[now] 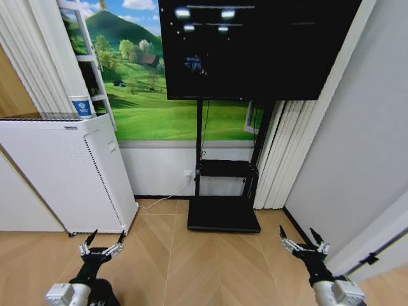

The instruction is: Pick up the trash bin and place the garbage on the floor into it.

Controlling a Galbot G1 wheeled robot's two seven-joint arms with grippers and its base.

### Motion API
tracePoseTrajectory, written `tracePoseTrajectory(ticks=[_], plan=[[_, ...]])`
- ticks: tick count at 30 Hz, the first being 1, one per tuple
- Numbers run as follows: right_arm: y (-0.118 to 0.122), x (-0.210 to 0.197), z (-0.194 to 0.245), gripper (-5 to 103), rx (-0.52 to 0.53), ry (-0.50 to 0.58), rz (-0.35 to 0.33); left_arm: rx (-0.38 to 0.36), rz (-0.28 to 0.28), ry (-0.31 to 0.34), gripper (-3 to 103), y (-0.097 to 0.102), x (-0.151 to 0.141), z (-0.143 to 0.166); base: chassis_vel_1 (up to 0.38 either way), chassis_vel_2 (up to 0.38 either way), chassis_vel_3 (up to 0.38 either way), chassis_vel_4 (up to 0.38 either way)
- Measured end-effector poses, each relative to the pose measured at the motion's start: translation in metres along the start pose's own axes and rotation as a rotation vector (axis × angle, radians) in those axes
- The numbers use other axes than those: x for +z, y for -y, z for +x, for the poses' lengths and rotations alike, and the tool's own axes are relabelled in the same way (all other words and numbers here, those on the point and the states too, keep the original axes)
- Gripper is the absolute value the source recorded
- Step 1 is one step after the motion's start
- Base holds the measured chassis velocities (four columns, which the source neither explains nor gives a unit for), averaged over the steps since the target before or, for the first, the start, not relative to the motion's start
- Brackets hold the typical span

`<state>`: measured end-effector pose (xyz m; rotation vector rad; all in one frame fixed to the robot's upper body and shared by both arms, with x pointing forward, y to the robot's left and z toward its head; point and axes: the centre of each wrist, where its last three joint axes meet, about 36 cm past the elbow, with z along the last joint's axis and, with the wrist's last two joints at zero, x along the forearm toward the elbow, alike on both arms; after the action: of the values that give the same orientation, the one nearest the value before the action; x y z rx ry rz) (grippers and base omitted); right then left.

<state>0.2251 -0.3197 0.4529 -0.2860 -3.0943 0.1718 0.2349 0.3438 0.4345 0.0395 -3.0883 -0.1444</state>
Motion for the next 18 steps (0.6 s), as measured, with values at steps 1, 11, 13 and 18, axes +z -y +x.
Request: tracePoseTrajectory(ticks=[1, 11, 13, 18], plan=[[0.0, 0.0, 0.0, 100, 0.0, 0.0, 0.0, 0.0, 0.0, 0.0, 100, 0.0, 0.0, 0.0, 0.0, 0.0, 0.0, 0.0], [0.0, 0.0, 0.0, 100, 0.0, 0.0, 0.0, 0.0, 0.0, 0.0, 100, 0.0, 0.0, 0.0, 0.0, 0.0, 0.0, 0.0], [0.0, 0.0, 0.0, 100, 0.0, 0.0, 0.0, 0.0, 0.0, 0.0, 100, 0.0, 0.0, 0.0, 0.0, 0.0, 0.0, 0.0], [0.0, 0.0, 0.0, 100, 0.0, 0.0, 0.0, 0.0, 0.0, 0.0, 100, 0.0, 0.0, 0.0, 0.0, 0.0, 0.0, 0.0]])
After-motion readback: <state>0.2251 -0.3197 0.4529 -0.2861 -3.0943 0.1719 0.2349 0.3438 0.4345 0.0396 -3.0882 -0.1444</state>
